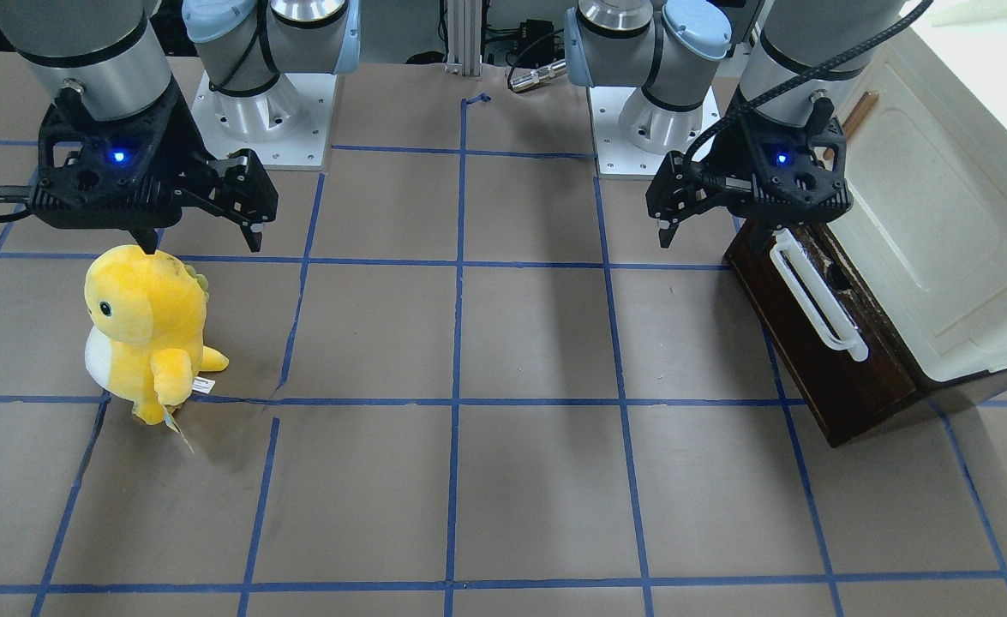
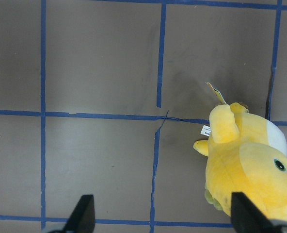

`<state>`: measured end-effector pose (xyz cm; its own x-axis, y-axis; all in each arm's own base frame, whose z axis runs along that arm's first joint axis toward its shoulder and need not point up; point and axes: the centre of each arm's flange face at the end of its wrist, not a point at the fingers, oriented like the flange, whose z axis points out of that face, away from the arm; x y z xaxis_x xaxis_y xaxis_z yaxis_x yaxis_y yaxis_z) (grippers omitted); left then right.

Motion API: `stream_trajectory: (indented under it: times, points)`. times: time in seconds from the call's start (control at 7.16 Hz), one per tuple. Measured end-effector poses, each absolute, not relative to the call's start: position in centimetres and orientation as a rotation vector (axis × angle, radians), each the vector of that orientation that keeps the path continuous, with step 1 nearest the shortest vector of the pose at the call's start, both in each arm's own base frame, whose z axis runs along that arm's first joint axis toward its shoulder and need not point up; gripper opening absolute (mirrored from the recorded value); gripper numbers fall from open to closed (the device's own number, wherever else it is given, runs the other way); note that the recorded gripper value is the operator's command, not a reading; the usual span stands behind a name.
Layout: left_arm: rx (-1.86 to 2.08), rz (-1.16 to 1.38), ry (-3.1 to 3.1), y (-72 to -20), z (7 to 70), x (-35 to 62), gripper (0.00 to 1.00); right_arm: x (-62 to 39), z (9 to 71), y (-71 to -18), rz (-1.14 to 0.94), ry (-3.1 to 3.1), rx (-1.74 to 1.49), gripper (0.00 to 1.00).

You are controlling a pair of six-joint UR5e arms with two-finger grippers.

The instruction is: Pull drawer sideways

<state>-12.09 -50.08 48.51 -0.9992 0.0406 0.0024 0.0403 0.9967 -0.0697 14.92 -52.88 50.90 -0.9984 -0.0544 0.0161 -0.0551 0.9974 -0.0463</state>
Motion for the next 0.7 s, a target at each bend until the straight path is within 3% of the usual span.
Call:
stream_trajectory:
  times: [0.7]
  points:
    - [-0.052,0.074,-3.144,-50.6,47.1,-12.1,1.0,14.9,50.9,-52.9,0.073,-3.125,0.086,1.0]
